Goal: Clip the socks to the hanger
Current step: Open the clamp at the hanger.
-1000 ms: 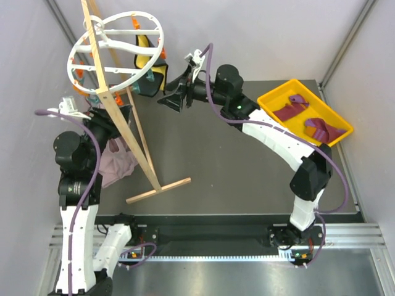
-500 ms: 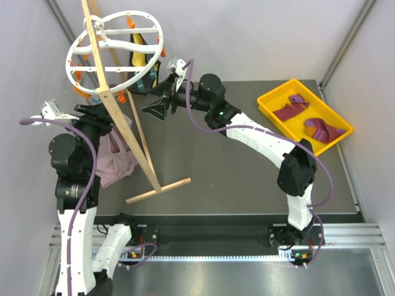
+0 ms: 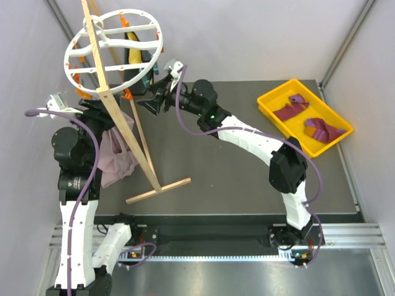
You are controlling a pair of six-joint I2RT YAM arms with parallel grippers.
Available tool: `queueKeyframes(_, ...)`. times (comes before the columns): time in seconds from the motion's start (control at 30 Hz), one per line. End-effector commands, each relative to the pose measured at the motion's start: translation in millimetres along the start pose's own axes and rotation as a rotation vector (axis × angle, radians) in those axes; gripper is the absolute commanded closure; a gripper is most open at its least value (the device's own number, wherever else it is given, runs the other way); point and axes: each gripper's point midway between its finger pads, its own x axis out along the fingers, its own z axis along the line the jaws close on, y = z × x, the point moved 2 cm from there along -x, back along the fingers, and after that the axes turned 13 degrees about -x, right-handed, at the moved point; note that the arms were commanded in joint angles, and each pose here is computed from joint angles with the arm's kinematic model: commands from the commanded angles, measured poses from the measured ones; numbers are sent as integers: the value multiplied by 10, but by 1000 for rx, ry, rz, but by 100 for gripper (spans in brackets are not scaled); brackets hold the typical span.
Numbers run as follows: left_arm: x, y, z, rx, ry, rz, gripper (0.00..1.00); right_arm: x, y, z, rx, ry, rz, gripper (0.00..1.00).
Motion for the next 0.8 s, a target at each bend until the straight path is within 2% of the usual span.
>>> queueKeyframes(0.0, 32, 72, -290, -4, 161, 62, 45, 88, -546, -77, -85, 45, -148, 33)
queueKeyframes(0.07, 76, 184, -348, 6, 191, 147, 45, 87, -513, -100, -95, 57, -133, 34)
queueKeyframes(0.2, 169, 295, -340, -5, 176, 230, 46, 88, -524, -138, -103, 79, -132, 38)
queueKeyframes(0.27, 208, 330, -313, -20, 176, 239, 46, 102, -522, -147, -99, 82, -135, 40)
queueKeyframes(0.33, 231, 353, -321, -41, 189, 246, 46, 118, -545, -164, -97, 89, -142, 47)
queueKeyframes(0.37, 248, 372, -314, -57, 189, 254, 46, 125, -534, -174, -88, 95, -141, 56)
queueKeyframes(0.4, 261, 374, -326, -61, 197, 254, 46, 132, -555, -192, -82, 105, -144, 60)
queueKeyframes(0.63, 334, 361, -379, -90, 215, 253, 46, 167, -561, -196, -67, 107, -156, 58)
queueKeyframes(0.73, 369, 399, -395, -120, 225, 277, 46, 167, -556, -198, -61, 109, -150, 65)
queueKeyframes(0.77, 380, 414, -396, -140, 223, 286, 46, 165, -551, -191, -59, 105, -147, 70)
